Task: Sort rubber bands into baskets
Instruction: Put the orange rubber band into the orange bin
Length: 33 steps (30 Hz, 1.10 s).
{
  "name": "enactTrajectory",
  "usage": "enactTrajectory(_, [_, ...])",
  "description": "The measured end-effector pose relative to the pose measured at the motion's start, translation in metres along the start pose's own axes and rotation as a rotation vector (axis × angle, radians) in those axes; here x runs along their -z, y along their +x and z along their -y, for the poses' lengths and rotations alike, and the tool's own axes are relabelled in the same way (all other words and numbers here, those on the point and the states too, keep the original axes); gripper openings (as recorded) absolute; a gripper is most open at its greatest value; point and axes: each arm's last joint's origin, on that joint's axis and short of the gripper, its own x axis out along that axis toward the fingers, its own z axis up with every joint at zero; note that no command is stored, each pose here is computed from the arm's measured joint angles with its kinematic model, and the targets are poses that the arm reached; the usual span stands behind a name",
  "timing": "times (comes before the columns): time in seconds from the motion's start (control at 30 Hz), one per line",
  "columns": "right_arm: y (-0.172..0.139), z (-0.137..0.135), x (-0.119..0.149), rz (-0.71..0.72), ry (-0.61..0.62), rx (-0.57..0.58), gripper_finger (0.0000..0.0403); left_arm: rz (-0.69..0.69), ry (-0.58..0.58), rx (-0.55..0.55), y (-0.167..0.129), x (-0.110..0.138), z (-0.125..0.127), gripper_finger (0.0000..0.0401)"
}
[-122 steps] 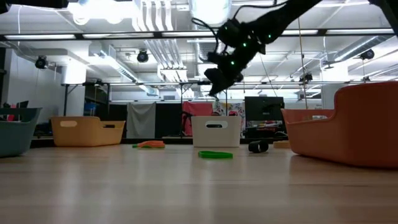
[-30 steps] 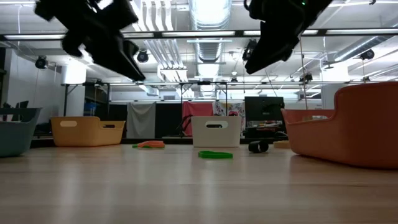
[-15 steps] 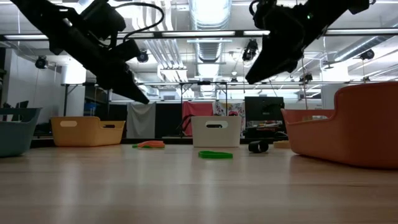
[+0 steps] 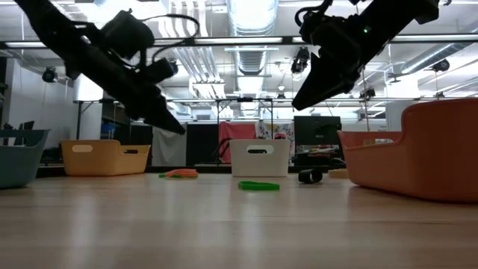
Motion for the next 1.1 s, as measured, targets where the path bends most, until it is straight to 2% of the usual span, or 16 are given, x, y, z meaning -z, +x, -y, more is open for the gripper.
enactTrajectory(0.2, [0.000,0.000,-0.001,0.011,-0.002,-0.004,0.0137,-0.139,0.048,-0.087,0.028,-0.001,0.000,0.0081])
enactTrajectory(0.37, [0.000,-0.001,-0.001,0.012,0.007,-0.005,0.0135,-0.229,0.047,-0.109,0.045,0.004,-0.007,0.0103])
enactTrajectory(0.57, [0.000,-0.001,-0.001,0.012,0.008,-0.005,0.0138,-0.318,0.030,-0.153,0.056,0.022,-0.017,0.0132])
enactTrajectory(0.77, [0.000,-0.001,-0.002,0.016,0.009,-0.006,0.0141,-0.341,0.033,-0.157,0.063,0.028,-0.018,0.0142])
enactTrajectory(0.9, [0.000,-0.001,-0.002,0.018,0.011,-0.008,0.0141,-0.342,0.046,-0.152,0.064,0.028,-0.018,0.0126])
enactTrajectory(1.1, [0.000,-0.001,-0.002,0.018,0.011,-0.007,0.0141,-0.343,0.055,-0.132,0.063,0.028,-0.017,0.0064])
